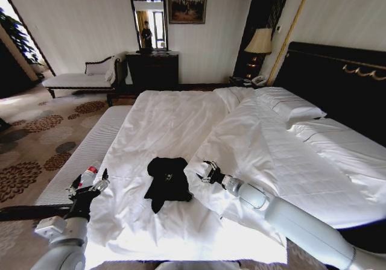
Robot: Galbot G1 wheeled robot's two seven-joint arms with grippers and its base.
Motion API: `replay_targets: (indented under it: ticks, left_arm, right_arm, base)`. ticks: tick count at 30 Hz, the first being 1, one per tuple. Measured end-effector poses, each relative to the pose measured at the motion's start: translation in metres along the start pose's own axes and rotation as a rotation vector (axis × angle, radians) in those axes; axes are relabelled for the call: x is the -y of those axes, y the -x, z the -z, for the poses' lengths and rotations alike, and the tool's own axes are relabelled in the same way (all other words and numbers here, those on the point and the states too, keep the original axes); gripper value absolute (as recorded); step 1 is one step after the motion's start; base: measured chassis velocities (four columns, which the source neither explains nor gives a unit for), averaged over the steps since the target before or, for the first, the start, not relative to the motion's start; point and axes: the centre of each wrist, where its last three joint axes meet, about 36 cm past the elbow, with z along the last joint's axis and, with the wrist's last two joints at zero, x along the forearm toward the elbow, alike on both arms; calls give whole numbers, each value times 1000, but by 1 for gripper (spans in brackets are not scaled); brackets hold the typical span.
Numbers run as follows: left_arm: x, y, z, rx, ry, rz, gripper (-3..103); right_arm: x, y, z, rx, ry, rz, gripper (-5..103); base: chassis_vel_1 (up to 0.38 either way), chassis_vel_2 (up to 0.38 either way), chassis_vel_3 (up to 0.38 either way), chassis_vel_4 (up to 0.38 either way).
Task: Fold the clothes on the bed.
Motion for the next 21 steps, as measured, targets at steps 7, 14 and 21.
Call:
replay_targets:
  ticks: [7,14,21]
  left_arm:
    - [0,-1,0,1,-3,6,99]
    - [-1,-1,-1,2,-5,8,99]
    - [-1,-1,-1,4,-5,8,99]
  right_arm:
    - [2,3,3,1,6,-1,42]
    - [-2,3,2,0,16,-6,15]
    - [-6,1,1,1,29,-12,1]
  base:
    - [0,0,0,0]
    - [0,0,0,0]
    - [0,0,0,0]
